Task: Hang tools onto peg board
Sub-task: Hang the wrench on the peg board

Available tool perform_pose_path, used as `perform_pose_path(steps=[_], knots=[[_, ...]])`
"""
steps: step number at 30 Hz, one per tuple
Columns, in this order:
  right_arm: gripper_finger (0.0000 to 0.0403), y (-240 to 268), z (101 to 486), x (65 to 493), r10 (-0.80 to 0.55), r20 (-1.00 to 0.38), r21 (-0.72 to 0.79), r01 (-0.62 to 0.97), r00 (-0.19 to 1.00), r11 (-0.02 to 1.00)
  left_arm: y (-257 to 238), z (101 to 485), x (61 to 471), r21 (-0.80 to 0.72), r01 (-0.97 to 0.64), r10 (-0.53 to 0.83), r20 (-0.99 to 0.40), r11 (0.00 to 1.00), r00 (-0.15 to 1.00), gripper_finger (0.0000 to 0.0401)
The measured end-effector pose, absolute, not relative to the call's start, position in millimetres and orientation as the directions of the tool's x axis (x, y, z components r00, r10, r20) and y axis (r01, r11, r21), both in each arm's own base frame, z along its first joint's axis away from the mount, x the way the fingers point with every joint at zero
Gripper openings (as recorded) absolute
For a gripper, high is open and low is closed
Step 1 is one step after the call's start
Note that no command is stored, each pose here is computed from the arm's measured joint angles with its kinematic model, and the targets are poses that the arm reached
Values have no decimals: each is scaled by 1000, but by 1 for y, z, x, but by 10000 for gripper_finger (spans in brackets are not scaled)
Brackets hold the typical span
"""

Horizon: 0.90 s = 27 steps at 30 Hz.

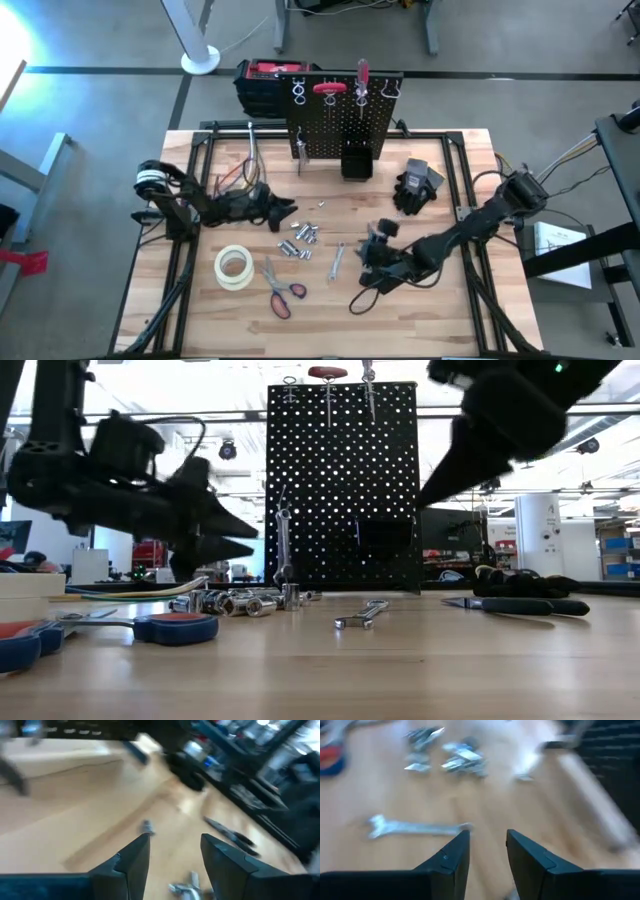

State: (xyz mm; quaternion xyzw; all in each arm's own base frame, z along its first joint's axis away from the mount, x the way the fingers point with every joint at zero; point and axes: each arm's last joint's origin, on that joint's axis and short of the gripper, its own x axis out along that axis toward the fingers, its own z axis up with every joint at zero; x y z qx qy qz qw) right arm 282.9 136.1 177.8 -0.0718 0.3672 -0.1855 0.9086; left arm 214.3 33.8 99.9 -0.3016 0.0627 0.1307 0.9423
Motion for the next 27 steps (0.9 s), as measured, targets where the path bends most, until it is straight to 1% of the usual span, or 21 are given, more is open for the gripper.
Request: perform_pose_path(steps=[3, 6, 8, 10, 13, 16, 19, 23, 27], knots=[[130, 134, 163, 298, -253, -700, -228, 127, 668, 965, 19, 103, 214, -546, -152, 79, -154, 824, 985, 164], [134, 128, 150, 312, -126, -761, -173, -12, 636, 985, 6, 105, 215, -540, -86, 10, -141, 838, 990, 164], [134, 123, 148, 322, -104, -770, -157, -29, 629, 987, -3, 106, 218, -528, -53, -20, -132, 848, 991, 164], [132, 117, 146, 330, -100, -778, -173, -58, 620, 983, -9, 108, 222, -515, -32, -36, -122, 857, 992, 164], [126, 109, 142, 340, -56, -798, -177, -144, 601, 974, -17, 111, 227, -488, 3, -61, -104, 873, 993, 164], [124, 101, 143, 349, 11, -816, -149, -229, 579, 962, -24, 114, 230, -435, 39, -87, -90, 899, 992, 164], [125, 91, 140, 352, 28, -857, -142, -287, 515, 947, -31, 116, 234, -394, 75, -114, -76, 916, 991, 164], [124, 77, 137, 356, 9, -891, -158, -331, 453, 930, -33, 118, 236, -385, 88, -123, -69, 919, 990, 164], [118, 64, 130, 364, 51, -912, -121, -386, 407, 915, -34, 118, 237, -386, 86, -124, -76, 919, 989, 164]])
